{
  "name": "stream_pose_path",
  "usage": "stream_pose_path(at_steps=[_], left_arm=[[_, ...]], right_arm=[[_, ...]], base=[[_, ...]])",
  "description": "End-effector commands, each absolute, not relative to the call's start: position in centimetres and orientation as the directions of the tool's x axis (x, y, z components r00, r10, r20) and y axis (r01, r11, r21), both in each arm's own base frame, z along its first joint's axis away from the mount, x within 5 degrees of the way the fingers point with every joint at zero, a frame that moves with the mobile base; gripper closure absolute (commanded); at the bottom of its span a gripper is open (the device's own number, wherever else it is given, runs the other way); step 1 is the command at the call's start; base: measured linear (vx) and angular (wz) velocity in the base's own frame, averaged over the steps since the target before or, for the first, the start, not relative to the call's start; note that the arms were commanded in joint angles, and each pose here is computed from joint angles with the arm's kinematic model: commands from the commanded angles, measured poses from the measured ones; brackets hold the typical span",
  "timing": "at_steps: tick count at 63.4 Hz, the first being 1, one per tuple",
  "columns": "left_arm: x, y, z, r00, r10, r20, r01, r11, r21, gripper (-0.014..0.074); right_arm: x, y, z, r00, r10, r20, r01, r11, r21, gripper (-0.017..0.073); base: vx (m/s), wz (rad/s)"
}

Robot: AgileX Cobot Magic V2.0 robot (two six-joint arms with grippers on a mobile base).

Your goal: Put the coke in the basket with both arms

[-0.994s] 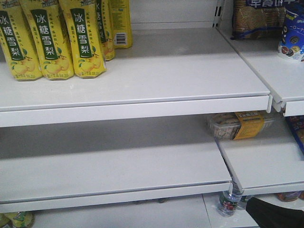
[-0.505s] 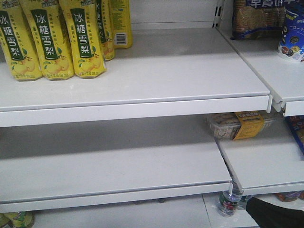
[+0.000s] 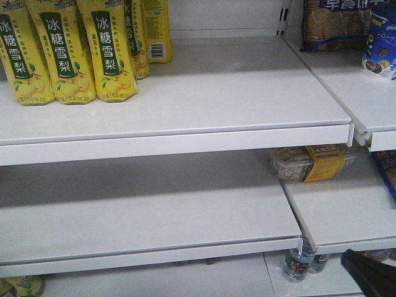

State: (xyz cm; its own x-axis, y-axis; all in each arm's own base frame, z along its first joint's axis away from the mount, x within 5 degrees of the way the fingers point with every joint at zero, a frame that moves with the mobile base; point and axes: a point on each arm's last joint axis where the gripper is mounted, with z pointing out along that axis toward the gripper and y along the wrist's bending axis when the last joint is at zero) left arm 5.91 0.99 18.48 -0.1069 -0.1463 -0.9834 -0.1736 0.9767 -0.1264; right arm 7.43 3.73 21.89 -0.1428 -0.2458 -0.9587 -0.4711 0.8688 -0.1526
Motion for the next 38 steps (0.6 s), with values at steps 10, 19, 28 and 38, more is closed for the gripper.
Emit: stream_pose_path(at_steps=[10,19,28,38], left_arm=[[6.0,0.9,19.9,0.035,-0.041,-0.999,-0.140,0.989,-0.046,0.0600],[6.0,0.9,19.9,0.035,-0.041,-0.999,-0.140,0.989,-0.046,0.0600],[6.0,0.9,19.9,0.035,-0.041,-0.999,-0.140,0.989,-0.046,0.0600],[6.0,0.9,19.9,0.035,-0.041,-0.999,-0.140,0.989,-0.046,0.0600]], right_arm=[[7.0,1.8,23.2,-0.083,-0.246,-0.966,-0.255,0.942,-0.218,0.0561],[6.5,1.4,20.9,-0.093,-0.178,-0.980,-0.210,0.965,-0.155,0.0561],[6.0,1.1,18.9,-0.071,-0.171,-0.983,-0.186,0.970,-0.155,0.0561],[5.7,0.9,19.0,-0.004,-0.235,-0.972,-0.162,0.959,-0.231,0.0561]], base=[[0.00,0.00],[0.00,0.00],[0.00,0.00],[0.00,0.00]])
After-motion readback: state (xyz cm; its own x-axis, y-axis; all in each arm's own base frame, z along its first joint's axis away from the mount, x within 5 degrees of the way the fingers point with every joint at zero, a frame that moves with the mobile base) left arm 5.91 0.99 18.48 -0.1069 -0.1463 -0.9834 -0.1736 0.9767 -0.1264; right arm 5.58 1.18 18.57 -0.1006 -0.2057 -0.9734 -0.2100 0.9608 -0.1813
